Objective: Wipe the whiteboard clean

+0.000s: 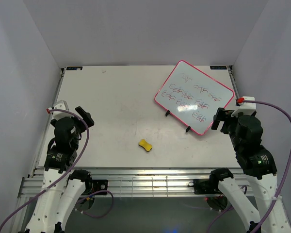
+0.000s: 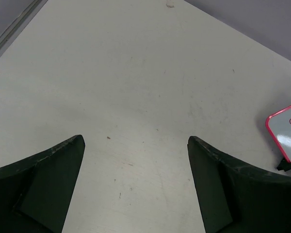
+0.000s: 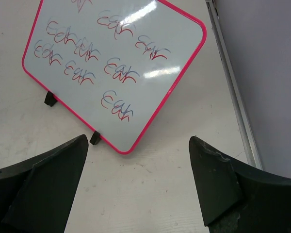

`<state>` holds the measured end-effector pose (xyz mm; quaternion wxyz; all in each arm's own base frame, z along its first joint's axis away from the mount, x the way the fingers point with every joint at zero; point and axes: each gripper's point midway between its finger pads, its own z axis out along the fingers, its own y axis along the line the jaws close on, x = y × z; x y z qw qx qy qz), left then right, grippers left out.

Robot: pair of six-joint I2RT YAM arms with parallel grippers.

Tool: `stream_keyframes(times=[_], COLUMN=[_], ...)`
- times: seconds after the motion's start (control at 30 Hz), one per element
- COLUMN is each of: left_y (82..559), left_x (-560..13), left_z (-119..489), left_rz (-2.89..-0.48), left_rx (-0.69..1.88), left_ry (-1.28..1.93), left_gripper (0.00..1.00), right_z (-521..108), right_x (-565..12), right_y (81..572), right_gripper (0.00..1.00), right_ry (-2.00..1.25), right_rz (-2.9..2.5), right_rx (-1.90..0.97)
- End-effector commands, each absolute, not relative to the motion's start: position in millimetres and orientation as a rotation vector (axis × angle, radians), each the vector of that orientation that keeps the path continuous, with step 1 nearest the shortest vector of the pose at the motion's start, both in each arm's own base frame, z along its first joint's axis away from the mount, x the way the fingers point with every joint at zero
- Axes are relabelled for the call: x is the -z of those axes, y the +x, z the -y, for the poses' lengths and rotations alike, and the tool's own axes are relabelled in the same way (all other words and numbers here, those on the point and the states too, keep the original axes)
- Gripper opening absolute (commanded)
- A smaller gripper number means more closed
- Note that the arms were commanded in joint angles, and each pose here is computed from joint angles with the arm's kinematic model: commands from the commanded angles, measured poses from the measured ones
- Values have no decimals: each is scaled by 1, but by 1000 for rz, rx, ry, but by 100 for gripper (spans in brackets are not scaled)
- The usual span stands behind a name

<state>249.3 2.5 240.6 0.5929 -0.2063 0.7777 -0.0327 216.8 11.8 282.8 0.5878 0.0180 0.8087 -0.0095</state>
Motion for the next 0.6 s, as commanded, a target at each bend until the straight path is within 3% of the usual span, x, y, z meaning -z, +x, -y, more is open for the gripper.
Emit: stream_keyframes(times=[0.0, 0.3, 0.43, 0.57], left_y=[250, 252, 255, 257], left_x=[-244, -236, -234, -229], left_z=[-4, 0, 8, 11], left_rz=[-1784, -1799, -1811, -1827], left_rx=[74, 87, 122, 134], left_ry=[-494, -480, -443, -425], left_gripper=[98, 98, 98, 98], right_z=[-9, -37, -65, -83], right_x=[-297, -271, -280, -290], right_y=[221, 234, 260, 322], right_gripper=[90, 90, 90, 90], right_ry=[64, -7, -40, -134], right_rz=[-1838, -1841, -1810, -1916], right_rx=[32, -101, -232, -184])
